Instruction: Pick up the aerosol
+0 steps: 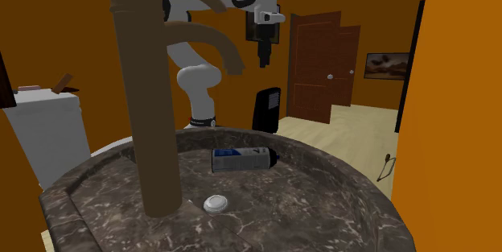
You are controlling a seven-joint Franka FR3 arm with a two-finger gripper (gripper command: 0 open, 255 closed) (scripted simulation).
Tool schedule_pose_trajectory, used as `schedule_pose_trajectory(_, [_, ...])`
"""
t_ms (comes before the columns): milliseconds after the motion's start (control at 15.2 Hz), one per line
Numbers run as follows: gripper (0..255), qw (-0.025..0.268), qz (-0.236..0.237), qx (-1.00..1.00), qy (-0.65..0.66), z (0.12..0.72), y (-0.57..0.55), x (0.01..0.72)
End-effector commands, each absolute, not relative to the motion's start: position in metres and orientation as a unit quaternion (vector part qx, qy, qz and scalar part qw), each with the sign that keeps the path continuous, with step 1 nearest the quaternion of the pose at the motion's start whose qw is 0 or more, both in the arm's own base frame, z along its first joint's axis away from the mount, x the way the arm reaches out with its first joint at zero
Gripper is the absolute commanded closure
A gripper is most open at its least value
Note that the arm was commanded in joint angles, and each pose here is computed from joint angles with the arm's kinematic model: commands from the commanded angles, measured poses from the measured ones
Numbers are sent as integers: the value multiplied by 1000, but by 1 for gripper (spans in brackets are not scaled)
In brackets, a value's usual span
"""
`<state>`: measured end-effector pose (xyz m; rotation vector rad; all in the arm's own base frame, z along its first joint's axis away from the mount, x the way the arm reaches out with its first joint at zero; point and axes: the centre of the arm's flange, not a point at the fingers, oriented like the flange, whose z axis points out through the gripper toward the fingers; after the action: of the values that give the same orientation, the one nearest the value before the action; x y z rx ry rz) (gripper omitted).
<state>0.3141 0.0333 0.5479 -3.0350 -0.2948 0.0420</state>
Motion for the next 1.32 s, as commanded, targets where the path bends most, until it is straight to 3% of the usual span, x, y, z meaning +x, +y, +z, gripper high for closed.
schedule_pose_trajectory(0, [0, 46, 14, -994, -97, 548, 33, 314])
schedule_pose_trajectory(1254, [0, -29, 0, -987, -158, 401, -142, 348])
